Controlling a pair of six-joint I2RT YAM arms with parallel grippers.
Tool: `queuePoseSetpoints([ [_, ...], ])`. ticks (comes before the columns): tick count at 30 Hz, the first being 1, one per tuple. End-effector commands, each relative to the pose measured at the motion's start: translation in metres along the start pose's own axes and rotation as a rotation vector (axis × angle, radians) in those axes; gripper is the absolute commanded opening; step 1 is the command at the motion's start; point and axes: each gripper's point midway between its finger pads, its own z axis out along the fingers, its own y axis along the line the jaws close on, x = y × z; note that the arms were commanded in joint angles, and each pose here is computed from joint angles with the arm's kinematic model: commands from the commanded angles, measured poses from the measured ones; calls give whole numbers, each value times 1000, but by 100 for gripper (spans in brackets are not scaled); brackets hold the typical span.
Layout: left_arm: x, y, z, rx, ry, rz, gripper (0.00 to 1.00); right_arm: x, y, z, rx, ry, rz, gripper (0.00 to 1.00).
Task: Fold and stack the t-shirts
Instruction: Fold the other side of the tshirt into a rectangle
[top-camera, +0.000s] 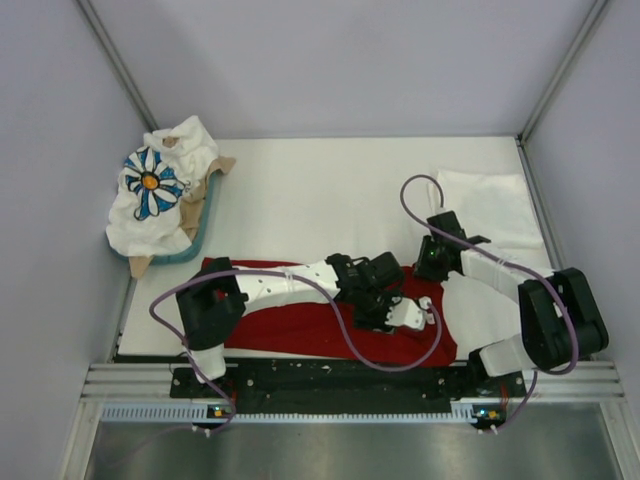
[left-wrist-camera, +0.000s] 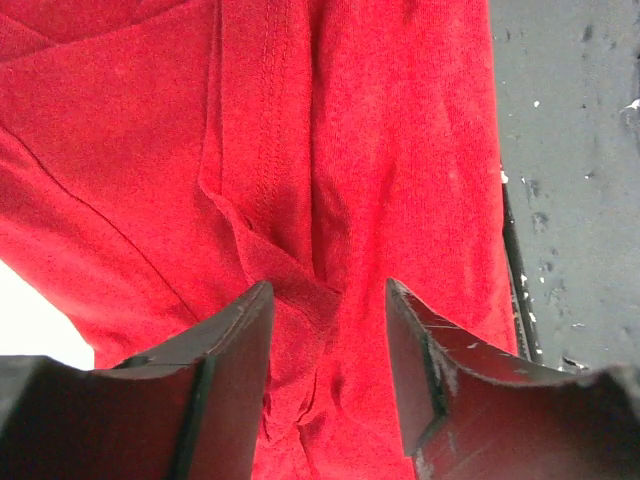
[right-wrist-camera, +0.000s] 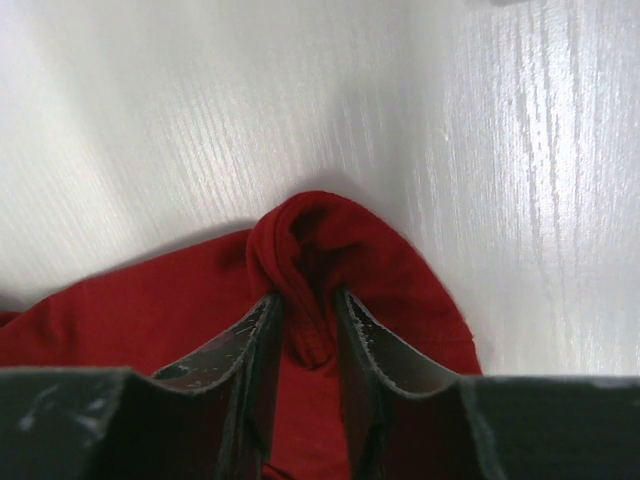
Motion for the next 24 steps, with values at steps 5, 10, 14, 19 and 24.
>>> queuePoseSetpoints([
  [5, -1, 15, 7, -65, 3, 6, 22, -8, -11, 17, 23, -17, 25, 18],
  [10, 8, 17, 2, -93, 33, 30, 0, -21, -14, 19, 45, -44, 22, 13],
  [14, 13, 7, -7, -87, 21, 57, 0, -30, -13, 19, 45, -58, 11, 12],
  [19, 11, 22, -8, -171, 20, 68, 42, -32, -7, 18, 22, -54, 10, 11],
  [24, -1, 43, -7, -263, 4, 92, 50, -29, -6, 18, 9, -48, 8, 11],
])
